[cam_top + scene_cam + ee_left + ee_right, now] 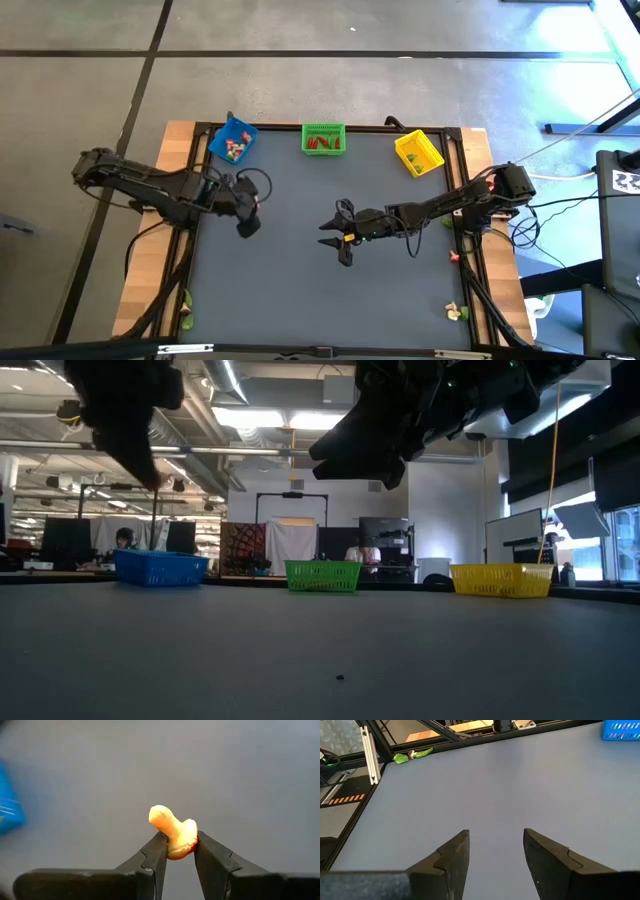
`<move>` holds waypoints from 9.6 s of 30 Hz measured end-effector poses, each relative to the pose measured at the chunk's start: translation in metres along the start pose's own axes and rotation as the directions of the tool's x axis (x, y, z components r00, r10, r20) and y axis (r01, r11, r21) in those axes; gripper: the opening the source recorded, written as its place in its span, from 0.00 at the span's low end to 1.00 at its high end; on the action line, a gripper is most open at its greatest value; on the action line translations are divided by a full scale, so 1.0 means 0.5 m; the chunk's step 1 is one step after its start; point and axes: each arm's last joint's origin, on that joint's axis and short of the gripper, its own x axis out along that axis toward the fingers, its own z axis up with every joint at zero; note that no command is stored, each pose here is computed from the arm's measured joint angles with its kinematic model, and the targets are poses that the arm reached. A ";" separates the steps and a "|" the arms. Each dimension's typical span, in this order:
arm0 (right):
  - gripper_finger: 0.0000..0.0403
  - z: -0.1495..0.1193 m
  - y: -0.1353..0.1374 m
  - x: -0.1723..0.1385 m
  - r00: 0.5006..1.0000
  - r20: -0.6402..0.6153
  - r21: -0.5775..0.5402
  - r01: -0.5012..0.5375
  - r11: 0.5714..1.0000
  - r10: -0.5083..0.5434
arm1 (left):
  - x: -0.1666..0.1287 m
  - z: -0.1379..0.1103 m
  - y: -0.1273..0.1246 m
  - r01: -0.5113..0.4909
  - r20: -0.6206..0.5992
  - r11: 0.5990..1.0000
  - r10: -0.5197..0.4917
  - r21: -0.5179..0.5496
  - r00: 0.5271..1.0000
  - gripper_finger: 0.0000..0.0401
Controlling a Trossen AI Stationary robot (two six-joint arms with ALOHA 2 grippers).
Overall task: Sort produce into baskets
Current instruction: Put the red mushroom into the blue bin, then put the green chili pepper into the green bin
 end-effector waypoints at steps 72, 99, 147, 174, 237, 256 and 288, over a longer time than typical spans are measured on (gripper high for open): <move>0.46 0.000 0.000 0.000 1.000 0.000 -0.004 0.001 1.000 -0.001 | 0.047 0.107 0.297 -0.527 -0.041 0.800 0.539 -0.286 0.841 0.47; 0.46 0.000 0.000 0.000 1.000 0.000 -0.004 0.001 1.000 -0.001 | 0.034 0.086 0.083 -0.088 0.125 0.995 0.093 -0.044 0.988 0.45; 0.46 0.000 0.000 0.000 1.000 -0.002 -0.004 0.002 1.000 -0.002 | -0.076 -0.201 -0.183 0.460 -0.258 0.825 -0.391 0.327 0.884 0.45; 0.46 -0.002 0.000 0.000 1.000 -0.010 -0.005 0.003 1.000 -0.003 | -0.024 -0.414 -0.229 0.567 -0.662 0.510 0.008 0.647 0.749 0.45; 0.46 -0.003 0.000 0.000 1.000 -0.016 -0.003 -0.003 1.000 0.003 | -0.069 -0.278 -0.202 0.344 -0.217 0.820 -0.271 0.458 0.938 0.15; 0.75 0.027 0.009 0.000 0.987 0.144 0.029 -0.072 0.997 0.067 | -0.065 -0.103 -0.209 0.236 0.443 0.957 -0.288 0.169 0.849 0.15; 0.68 0.034 0.014 0.020 0.950 0.294 0.013 -0.110 0.994 0.102 | 0.030 0.028 -0.284 0.287 0.687 0.953 -0.270 0.094 0.674 0.15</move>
